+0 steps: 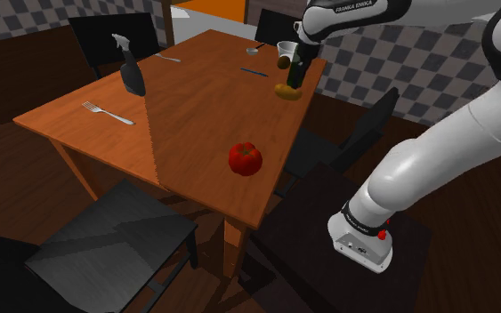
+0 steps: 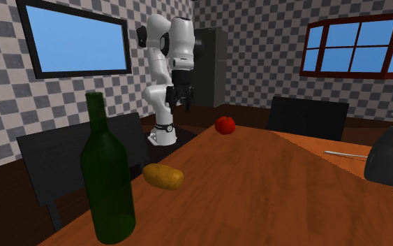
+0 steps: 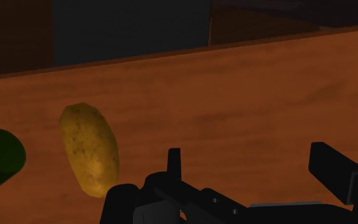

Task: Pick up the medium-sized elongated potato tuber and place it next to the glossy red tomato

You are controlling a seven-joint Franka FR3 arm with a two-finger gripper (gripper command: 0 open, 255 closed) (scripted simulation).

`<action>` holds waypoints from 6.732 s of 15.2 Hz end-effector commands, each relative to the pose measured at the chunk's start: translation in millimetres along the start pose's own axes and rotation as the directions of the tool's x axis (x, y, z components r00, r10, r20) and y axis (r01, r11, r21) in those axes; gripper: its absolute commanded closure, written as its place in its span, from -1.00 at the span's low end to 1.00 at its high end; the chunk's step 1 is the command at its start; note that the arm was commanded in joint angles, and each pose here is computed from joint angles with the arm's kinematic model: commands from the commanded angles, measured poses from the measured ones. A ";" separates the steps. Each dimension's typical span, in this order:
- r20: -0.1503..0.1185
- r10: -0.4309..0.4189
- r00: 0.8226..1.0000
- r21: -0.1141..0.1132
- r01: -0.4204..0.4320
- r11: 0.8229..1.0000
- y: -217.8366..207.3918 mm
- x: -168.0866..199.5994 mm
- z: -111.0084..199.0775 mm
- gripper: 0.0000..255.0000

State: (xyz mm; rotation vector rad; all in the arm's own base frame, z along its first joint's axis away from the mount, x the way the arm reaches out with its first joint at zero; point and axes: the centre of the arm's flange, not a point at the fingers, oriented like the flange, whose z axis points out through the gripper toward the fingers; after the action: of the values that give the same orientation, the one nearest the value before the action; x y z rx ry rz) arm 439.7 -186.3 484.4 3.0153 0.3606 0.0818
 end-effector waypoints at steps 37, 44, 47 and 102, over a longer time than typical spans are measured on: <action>-0.012 -0.084 0.996 0.058 0.084 0.995 180.3 94.6 178.1 1.00; -0.012 -0.084 0.996 0.058 0.084 0.995 180.9 94.8 173.0 1.00; -0.012 -0.084 0.996 0.058 0.084 0.995 182.6 95.4 157.2 1.00; -0.012 -0.084 0.996 0.058 0.084 0.995 -169.4 96.6 -21.9 1.00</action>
State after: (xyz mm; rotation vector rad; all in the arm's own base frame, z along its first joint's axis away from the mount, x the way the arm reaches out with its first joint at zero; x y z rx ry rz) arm 497.2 -8.9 493.7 3.0536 0.5020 0.0795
